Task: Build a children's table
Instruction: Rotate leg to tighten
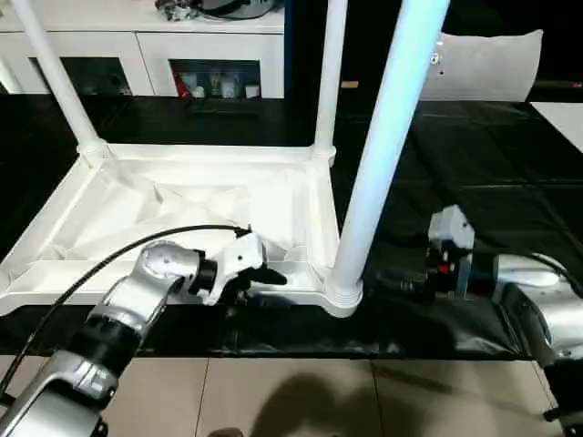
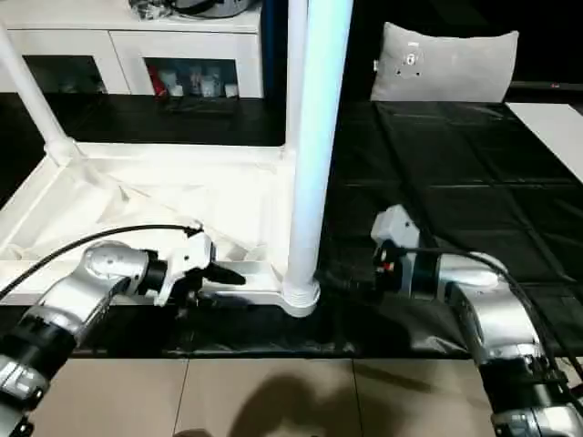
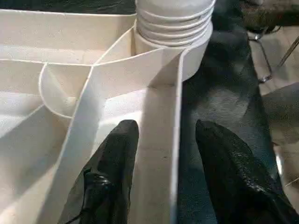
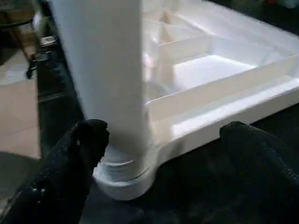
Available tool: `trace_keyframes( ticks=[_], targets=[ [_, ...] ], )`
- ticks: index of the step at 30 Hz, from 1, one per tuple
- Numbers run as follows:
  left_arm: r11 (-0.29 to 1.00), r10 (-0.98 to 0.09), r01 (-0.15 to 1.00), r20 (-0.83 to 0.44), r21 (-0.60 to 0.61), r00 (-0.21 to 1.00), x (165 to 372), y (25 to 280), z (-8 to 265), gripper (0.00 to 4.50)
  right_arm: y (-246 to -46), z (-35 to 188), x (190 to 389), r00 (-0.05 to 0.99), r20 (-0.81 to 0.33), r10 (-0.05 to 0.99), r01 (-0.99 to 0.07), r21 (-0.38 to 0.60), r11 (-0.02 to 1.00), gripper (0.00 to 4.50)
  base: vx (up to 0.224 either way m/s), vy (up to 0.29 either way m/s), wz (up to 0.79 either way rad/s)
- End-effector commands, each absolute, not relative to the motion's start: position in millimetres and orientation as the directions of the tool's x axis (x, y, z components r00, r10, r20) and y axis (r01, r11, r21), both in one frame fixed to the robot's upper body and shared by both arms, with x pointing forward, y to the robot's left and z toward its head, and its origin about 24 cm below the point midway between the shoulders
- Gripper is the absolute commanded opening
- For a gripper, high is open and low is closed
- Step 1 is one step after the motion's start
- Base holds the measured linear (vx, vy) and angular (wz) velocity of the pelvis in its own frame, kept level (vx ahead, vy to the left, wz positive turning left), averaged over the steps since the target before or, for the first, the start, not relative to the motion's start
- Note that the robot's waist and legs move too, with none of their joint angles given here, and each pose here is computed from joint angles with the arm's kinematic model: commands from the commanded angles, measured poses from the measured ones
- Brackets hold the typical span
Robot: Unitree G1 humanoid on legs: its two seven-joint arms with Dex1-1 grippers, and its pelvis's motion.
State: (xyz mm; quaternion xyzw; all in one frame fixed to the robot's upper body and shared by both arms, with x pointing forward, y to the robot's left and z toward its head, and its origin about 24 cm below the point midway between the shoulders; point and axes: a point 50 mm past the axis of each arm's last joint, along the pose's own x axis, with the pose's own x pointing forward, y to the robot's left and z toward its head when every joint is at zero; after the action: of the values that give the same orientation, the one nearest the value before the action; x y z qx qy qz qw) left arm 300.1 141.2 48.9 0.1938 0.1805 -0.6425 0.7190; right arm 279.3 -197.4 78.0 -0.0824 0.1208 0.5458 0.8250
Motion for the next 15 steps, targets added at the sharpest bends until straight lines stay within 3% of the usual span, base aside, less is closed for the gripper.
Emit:
trace_keyframes(
  ticks=[1,15],
  targets=[
    [0.090,-0.847,0.994,-0.521,0.065,0.110,302,141,50,1.93,-196.8,84,278.5,0.358,-0.282,0.890,-0.929,-0.013,0.370,4.50,0.000,0.000,0.00],
    [0.046,-0.821,0.999,-0.570,0.008,0.042,306,143,38,0.89,-193.6,86,272.3,0.301,-0.281,0.911,-0.946,0.037,0.323,4.50,0.000,0.000,0.00]
  ],
)
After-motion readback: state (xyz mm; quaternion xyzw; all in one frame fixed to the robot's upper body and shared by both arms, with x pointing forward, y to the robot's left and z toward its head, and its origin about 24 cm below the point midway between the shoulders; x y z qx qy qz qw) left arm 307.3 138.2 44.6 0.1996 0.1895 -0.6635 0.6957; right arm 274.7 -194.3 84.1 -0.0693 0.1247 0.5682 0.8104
